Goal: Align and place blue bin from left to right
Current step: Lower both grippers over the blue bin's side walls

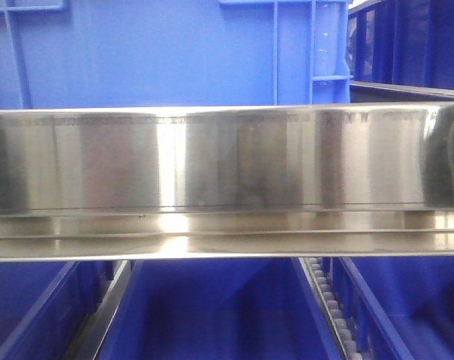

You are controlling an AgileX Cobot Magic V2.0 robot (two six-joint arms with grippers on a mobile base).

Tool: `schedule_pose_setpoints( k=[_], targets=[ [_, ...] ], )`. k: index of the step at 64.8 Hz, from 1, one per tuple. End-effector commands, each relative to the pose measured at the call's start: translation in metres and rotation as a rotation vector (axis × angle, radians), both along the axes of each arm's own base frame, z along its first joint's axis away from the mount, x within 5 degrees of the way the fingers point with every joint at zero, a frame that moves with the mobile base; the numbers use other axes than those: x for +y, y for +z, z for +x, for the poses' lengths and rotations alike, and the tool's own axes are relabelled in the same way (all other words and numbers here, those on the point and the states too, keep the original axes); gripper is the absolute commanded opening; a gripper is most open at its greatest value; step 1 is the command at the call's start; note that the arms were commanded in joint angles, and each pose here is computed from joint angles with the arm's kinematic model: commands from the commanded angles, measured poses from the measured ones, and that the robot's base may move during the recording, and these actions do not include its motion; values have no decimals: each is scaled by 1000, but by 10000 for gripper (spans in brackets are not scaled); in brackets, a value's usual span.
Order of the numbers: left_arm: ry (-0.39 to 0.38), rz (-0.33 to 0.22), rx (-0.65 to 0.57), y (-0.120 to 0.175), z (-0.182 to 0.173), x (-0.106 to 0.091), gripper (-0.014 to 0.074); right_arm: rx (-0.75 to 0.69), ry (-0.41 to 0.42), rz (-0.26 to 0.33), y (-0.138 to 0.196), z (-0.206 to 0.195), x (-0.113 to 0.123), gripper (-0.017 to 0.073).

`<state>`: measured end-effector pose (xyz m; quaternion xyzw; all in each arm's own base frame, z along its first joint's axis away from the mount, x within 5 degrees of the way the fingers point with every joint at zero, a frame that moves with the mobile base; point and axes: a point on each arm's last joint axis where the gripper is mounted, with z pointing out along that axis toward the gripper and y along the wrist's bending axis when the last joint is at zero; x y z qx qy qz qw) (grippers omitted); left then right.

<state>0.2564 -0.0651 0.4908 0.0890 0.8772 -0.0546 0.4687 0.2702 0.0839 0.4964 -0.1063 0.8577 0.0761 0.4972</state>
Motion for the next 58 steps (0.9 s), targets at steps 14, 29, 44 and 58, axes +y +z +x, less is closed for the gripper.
schedule_pose_setpoints(
  k=[14, 29, 44, 58],
  targets=[
    [161, 80, 130, -13, 58, -2, 599, 124, -70, -10, 0, 55, 16, 570],
    [164, 100, 204, -41, 91, -11, 599, 116, -87, -50, -12, 93, 38, 570],
    [163, 122, 266, -65, 111, -16, 599, 193, -114, -29, -42, 120, 48, 570],
    [169, 134, 306, -81, 124, -16, 599, 260, -74, 11, -62, 131, 59, 570]
  ],
)
